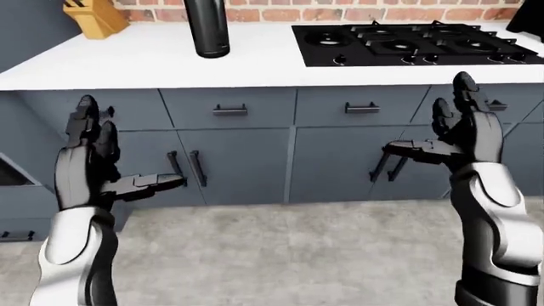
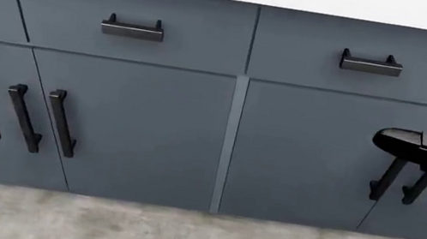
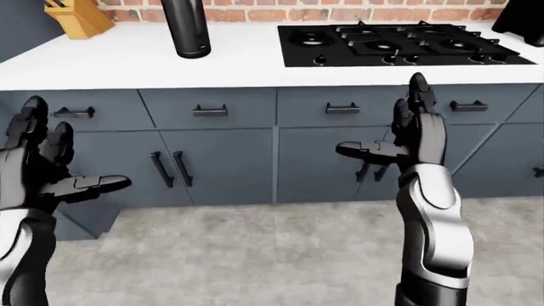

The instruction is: Press the button to open the lid of the electric kettle.

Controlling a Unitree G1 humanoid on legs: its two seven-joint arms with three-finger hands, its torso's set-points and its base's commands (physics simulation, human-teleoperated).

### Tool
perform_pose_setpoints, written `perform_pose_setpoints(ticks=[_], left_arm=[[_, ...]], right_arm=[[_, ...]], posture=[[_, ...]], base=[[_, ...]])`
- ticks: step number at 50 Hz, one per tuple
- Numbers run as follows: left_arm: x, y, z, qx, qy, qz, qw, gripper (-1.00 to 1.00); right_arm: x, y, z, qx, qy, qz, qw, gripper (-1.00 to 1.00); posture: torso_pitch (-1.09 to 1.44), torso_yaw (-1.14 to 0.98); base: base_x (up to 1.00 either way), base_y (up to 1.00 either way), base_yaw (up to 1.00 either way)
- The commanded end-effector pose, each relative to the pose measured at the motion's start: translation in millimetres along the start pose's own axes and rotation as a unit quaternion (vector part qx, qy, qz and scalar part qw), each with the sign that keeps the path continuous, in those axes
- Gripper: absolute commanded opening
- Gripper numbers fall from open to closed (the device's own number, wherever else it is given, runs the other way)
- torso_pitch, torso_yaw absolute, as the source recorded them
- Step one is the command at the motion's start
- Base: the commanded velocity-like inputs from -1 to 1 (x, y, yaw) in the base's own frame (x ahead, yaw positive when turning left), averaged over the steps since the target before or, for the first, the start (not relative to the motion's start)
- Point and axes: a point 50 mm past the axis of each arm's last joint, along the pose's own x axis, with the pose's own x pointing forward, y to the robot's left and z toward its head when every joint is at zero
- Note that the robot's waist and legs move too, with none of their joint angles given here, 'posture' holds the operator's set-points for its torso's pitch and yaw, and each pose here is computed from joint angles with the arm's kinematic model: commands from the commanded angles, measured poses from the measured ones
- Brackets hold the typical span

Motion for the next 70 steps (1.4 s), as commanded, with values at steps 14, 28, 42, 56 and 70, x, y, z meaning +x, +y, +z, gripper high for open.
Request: perform_pose_setpoints(ticks=[14, 28, 42, 56, 70], left_arm=[[-2.6, 25.3, 72, 0.035, -0.096, 0.029, 0.9944, 1.0], [-5.6, 53.2, 97, 0.046, -0.122, 0.071, 0.989, 1.0], [-6.8, 51.7, 101, 0.039, -0.124, 0.067, 0.9892, 1.0], [-8.5, 53.2, 108, 0.039, -0.129, 0.068, 0.9885, 1.0], [-9.1, 53.6, 114, 0.038, -0.134, 0.068, 0.9879, 1.0]], right_arm=[[3, -29.9, 76, 0.002, -0.092, -0.028, 0.9953, 1.0], [6, -57.6, 111, 0.006, -0.123, -0.069, 0.9899, 1.0], [4, -56.9, 113, 0.002, -0.129, -0.061, 0.9897, 1.0], [3, -56.7, 117, -0.001, -0.133, -0.06, 0.9893, 1.0], [0, -54.9, 125, -0.004, -0.14, -0.054, 0.9887, 1.0]], posture=[[0.0, 0.0], [0.0, 0.0], [0.0, 0.0], [0.0, 0.0], [0.0, 0.0]], base=[[0.0, 0.0, 0.0], [0.0, 0.0, 0.0], [0.0, 0.0, 0.0], [0.0, 0.0, 0.0], [0.0, 0.0, 0.0]])
